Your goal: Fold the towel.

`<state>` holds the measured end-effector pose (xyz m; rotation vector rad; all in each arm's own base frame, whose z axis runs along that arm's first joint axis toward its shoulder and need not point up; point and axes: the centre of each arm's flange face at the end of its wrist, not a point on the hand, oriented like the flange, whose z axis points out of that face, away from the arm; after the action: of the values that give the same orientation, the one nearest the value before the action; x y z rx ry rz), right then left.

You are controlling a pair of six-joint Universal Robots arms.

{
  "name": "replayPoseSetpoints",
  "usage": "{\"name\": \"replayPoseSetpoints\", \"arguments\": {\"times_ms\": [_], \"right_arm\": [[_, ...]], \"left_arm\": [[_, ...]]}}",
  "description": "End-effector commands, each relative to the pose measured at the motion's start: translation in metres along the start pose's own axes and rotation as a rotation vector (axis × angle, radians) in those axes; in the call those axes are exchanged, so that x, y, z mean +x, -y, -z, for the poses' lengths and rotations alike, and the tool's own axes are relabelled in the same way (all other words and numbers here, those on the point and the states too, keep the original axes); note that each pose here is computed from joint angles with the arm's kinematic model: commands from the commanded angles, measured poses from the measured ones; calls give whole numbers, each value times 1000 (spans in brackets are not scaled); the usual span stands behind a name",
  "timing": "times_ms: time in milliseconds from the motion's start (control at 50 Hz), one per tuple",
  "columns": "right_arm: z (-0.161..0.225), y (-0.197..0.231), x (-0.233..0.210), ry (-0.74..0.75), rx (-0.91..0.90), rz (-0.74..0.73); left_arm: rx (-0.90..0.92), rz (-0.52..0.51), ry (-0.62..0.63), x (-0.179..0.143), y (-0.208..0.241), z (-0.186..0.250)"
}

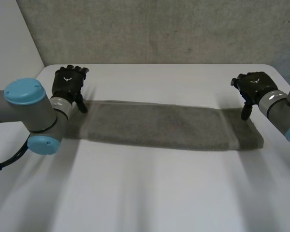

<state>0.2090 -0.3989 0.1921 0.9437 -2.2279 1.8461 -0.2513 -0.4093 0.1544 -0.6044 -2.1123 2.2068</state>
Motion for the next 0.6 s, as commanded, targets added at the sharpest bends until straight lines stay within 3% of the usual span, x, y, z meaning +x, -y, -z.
{"name": "replayPoseSetpoints", "arguments": {"times_ms": [20,180,280,460,600], "right_arm": [[26,28,12,-44,70,10],[66,35,10,-37,90,15],[86,16,-5,41,79,3],[86,-23,-2,53,43,-15],[65,-68,-21,121,-65,-37]], "left_arm": [[-6,-21,0,-2,9,12],[-24,-7,-4,-6,22,39],[-53,22,-27,-3,26,65],[-67,101,-84,3,28,87],[-34,127,-98,9,28,90]]}}
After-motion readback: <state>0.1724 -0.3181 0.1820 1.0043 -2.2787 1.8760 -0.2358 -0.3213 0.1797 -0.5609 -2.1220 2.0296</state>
